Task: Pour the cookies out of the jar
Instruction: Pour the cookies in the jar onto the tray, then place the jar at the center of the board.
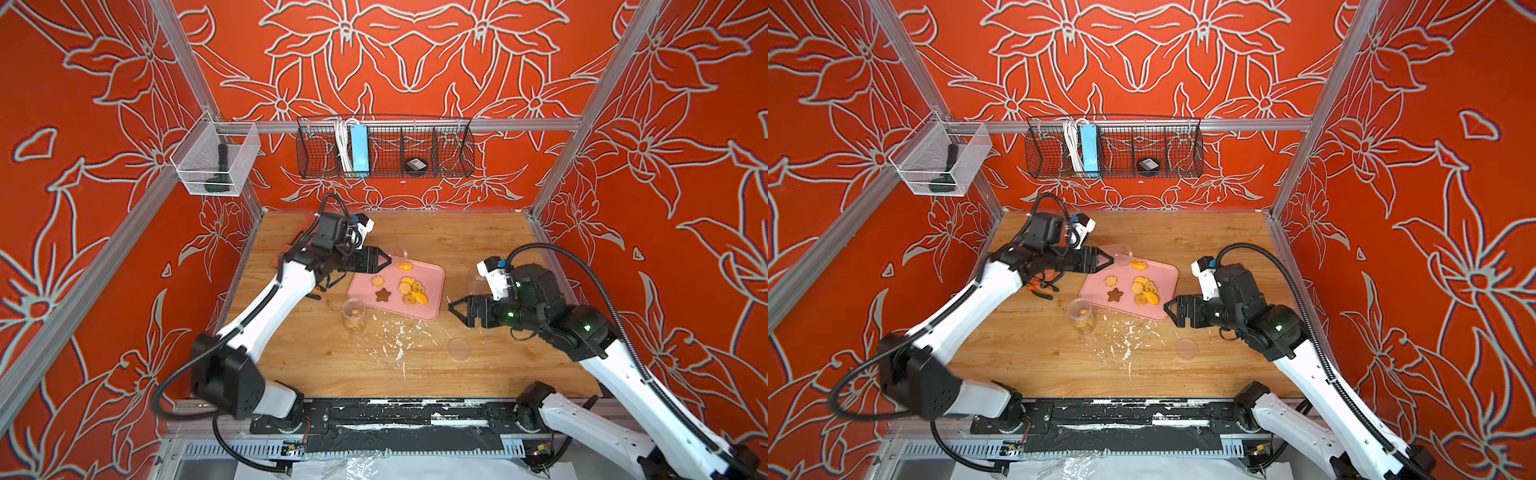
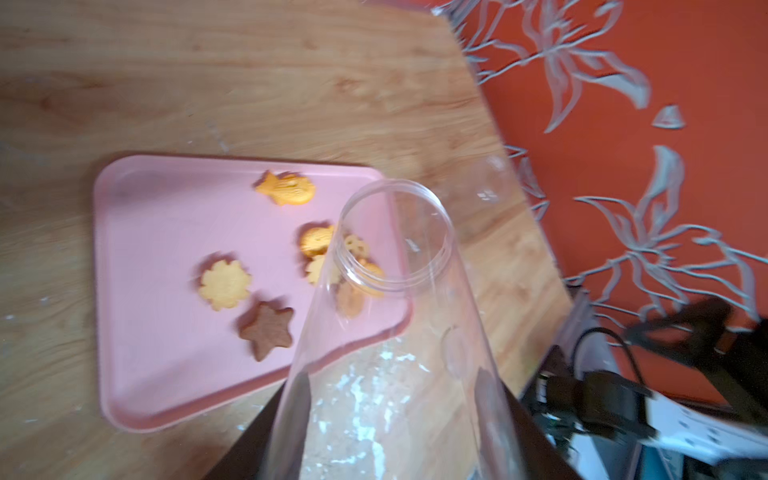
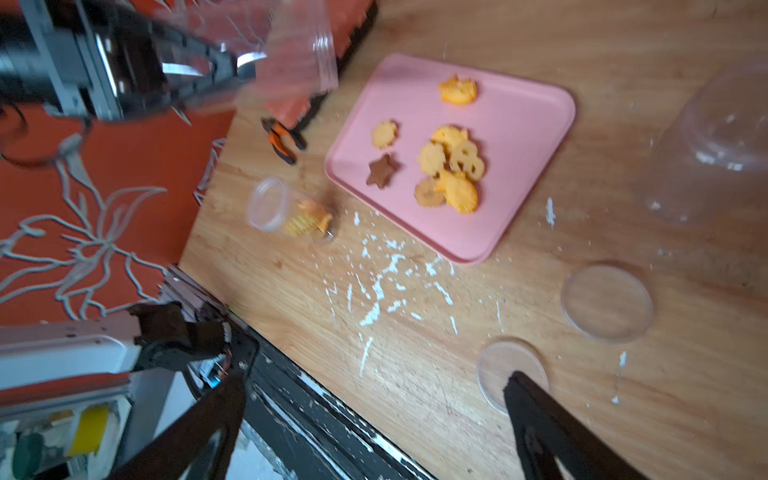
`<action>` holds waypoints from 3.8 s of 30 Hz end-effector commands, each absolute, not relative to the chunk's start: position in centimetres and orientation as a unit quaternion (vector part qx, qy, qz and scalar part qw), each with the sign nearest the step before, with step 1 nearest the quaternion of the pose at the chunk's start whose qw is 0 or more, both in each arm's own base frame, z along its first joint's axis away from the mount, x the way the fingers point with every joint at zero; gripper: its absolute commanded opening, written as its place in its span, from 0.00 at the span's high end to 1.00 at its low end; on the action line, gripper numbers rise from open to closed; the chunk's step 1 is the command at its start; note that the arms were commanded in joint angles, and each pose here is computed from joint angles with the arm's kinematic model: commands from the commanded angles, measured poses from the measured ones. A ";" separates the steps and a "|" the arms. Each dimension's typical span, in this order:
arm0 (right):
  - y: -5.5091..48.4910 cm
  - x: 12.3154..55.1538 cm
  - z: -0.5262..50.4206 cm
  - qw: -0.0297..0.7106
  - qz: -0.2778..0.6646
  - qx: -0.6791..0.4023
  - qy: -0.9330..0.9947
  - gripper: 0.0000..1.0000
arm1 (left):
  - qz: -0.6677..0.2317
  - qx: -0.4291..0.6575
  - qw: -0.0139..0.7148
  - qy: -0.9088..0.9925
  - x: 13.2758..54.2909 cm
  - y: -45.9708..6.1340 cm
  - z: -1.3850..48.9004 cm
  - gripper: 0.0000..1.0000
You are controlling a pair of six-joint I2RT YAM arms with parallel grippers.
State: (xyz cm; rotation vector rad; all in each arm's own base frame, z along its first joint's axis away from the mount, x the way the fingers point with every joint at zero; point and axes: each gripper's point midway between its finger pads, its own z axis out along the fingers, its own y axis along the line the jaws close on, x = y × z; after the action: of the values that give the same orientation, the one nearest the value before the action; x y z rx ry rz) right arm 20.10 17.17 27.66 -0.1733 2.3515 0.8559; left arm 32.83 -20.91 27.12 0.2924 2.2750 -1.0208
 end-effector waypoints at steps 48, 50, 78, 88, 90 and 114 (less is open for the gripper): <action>30.4 16.3 38.0 0.133 0.657 -0.167 0.723 0.15 | -0.666 0.239 0.243 0.664 16.3 -23.3 35.6 0.69; 30.6 16.2 38.0 0.130 0.659 -0.169 0.722 0.17 | -0.666 0.239 0.242 0.664 16.3 -23.3 35.6 0.69; 29.5 17.1 34.8 0.143 0.614 -0.161 0.760 0.38 | -0.644 0.232 0.246 0.686 17.0 -23.3 35.0 0.03; 23.4 19.8 32.9 0.196 0.540 -0.102 0.812 0.39 | -0.556 0.160 0.288 0.763 19.2 -20.8 31.0 0.03; 22.2 19.6 31.7 0.209 0.490 -0.108 0.840 0.39 | -0.500 0.132 0.317 0.795 20.4 -19.4 29.7 0.03; 18.5 18.5 18.8 0.110 0.146 -0.184 0.966 0.47 | -0.278 0.041 0.505 0.816 22.7 -11.2 28.9 0.03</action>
State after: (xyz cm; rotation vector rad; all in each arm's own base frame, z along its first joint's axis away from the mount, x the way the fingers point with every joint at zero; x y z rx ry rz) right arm 18.16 19.79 19.18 -0.5036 2.8266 0.6092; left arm 22.30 -11.66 28.68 0.1314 2.0067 -0.6830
